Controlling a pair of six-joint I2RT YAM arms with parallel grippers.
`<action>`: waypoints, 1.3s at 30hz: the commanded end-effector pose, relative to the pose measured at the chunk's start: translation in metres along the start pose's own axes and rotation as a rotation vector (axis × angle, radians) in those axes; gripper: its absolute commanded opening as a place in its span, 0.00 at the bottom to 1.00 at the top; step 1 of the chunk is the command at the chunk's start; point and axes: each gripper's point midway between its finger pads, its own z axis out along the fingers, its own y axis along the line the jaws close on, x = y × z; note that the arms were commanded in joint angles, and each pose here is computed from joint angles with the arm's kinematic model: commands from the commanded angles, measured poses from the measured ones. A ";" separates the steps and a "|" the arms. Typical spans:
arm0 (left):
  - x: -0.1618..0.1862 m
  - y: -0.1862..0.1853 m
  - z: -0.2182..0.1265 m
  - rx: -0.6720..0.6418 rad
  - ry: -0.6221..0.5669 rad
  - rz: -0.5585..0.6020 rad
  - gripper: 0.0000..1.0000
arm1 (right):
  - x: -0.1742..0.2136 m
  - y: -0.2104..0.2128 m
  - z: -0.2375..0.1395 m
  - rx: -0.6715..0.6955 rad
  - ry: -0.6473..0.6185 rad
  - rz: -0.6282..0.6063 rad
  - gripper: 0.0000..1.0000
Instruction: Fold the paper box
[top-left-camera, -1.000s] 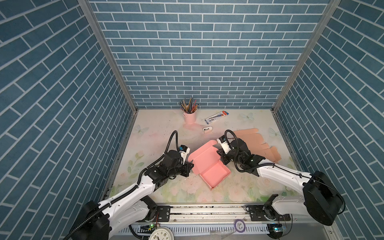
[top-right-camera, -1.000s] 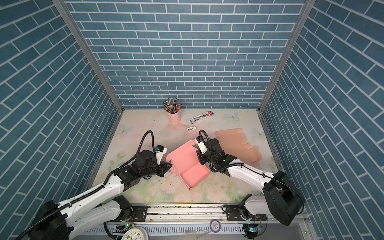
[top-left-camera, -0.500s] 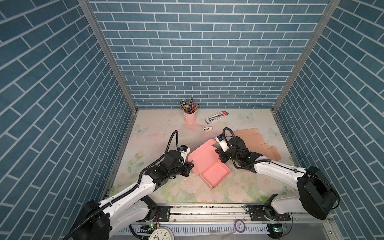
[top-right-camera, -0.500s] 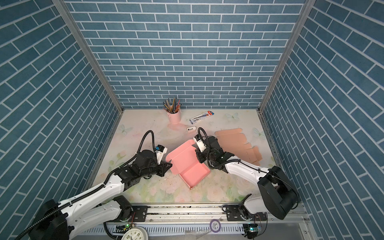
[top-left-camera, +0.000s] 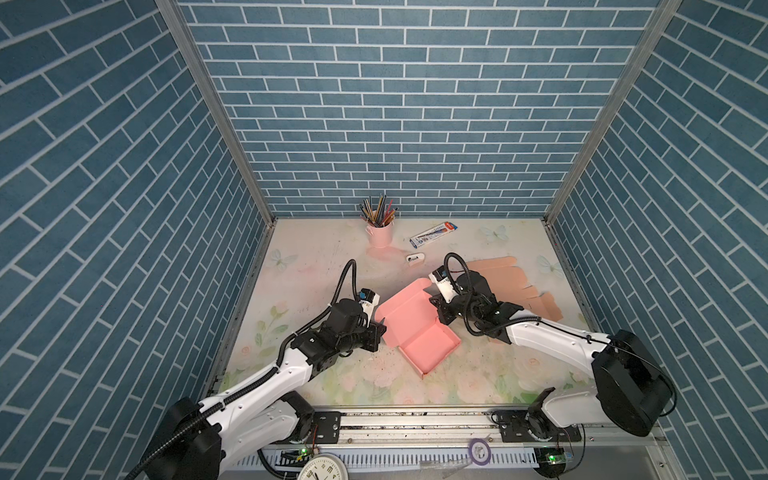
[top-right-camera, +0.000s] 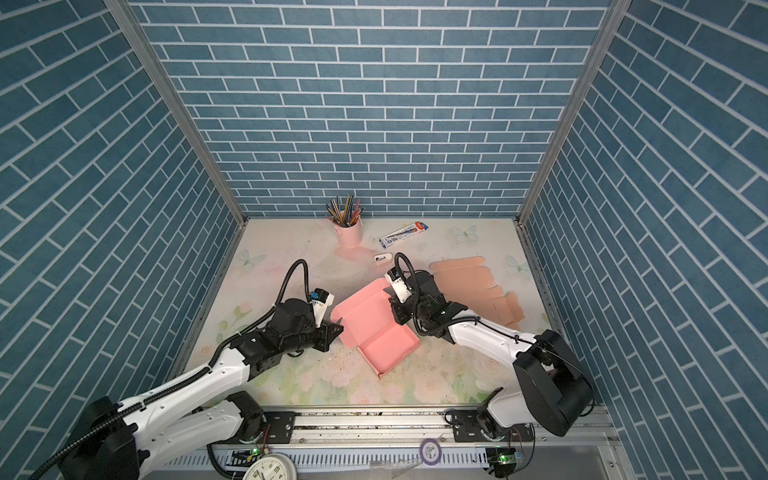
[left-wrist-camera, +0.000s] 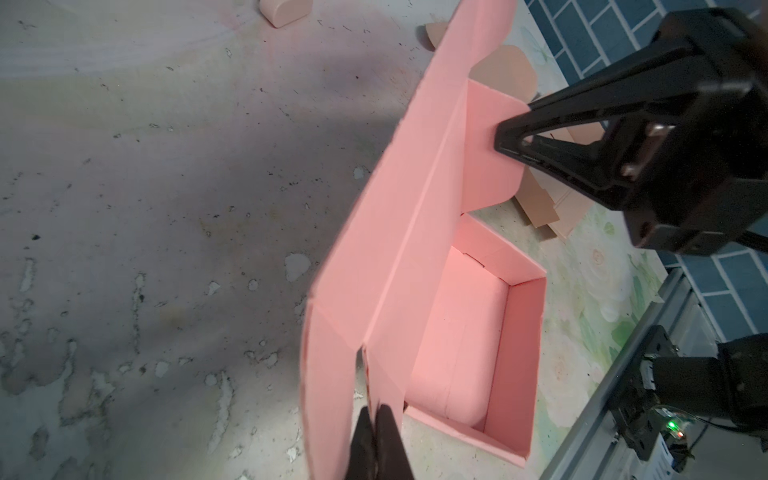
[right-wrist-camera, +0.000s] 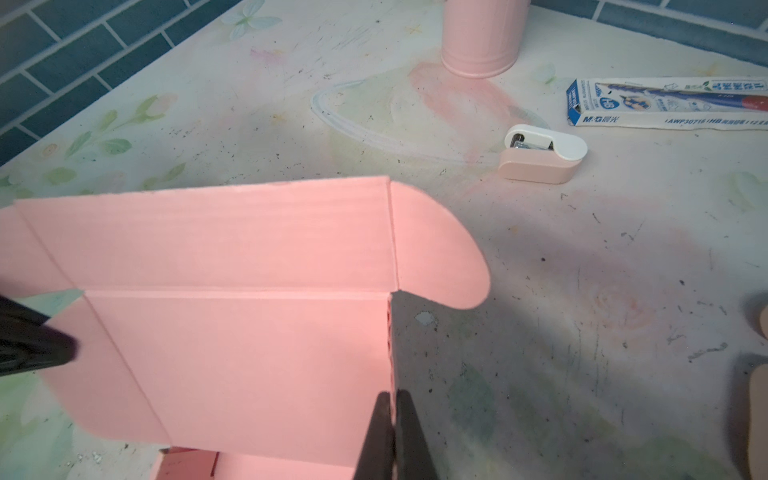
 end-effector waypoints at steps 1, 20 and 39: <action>-0.019 0.008 -0.003 -0.083 -0.044 0.018 0.03 | -0.015 0.008 -0.018 0.007 -0.083 -0.002 0.00; -0.098 0.002 0.013 -0.147 -0.319 0.065 0.02 | -0.010 0.007 -0.030 0.151 -0.189 0.050 0.04; -0.077 -0.012 0.050 -0.330 -0.436 0.235 0.03 | 0.007 -0.007 -0.028 0.225 -0.182 0.065 0.10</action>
